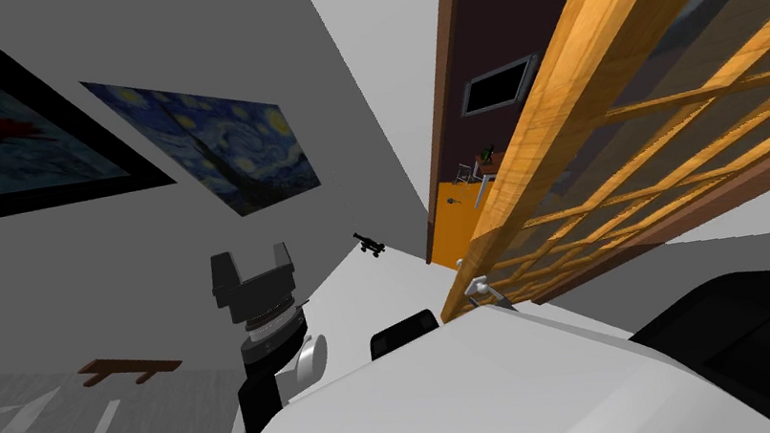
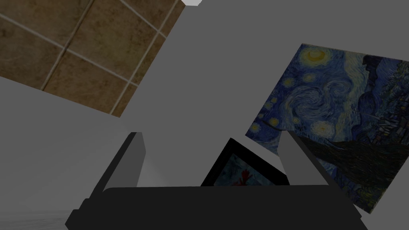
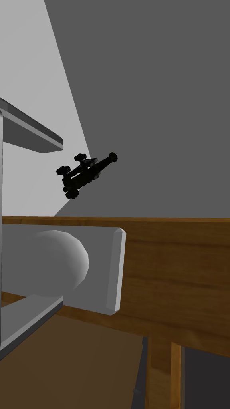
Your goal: Pull the door open
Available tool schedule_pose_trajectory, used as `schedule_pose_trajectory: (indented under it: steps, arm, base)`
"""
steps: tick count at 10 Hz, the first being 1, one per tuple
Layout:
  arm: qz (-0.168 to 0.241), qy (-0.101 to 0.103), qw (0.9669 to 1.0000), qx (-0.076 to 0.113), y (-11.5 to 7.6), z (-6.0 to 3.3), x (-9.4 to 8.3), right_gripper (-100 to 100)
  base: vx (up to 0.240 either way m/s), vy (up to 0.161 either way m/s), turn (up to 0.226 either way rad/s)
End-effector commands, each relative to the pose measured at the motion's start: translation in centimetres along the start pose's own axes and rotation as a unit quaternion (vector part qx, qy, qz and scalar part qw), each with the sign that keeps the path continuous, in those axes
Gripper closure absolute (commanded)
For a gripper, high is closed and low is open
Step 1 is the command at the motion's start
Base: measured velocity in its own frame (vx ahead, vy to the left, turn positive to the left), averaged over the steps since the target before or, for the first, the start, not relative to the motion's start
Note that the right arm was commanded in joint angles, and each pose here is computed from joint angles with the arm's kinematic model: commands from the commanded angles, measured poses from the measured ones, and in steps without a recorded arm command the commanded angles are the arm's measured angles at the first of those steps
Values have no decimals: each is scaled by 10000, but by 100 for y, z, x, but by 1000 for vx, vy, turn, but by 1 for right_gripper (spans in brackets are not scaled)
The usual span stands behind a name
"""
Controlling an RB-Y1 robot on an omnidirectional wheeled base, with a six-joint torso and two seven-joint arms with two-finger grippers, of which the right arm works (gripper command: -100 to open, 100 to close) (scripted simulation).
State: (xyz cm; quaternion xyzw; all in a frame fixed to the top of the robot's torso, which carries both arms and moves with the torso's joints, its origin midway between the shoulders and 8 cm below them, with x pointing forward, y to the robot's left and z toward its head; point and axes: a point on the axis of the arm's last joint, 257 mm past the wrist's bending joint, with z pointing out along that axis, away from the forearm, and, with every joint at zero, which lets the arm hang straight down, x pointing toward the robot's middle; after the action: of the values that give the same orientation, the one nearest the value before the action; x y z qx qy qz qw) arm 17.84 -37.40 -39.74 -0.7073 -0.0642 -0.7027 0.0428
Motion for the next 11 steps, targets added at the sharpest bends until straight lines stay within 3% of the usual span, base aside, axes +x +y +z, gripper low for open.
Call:
schedule_pose_trajectory:
  steps: [1, 4, 7, 8, 11]
  arm:
    - [176, 34, 9997, 167, -248, -7, -34, 100]
    - [176, 34, 9997, 167, -248, -7, -34, 100]
    - [176, 32, 9996, 199, -278, -75, -34, 100]
    - [170, 34, 9996, 231, -308, -143, -31, 100]
    - [163, 37, 9995, 251, -326, -185, -28, 100]
  base:
    - [-16, -11, 61]
    - [-7, -6, 1]
    - [-40, -31, 77]
    - [-151, -84, 104]
    - [-152, -72, 34]
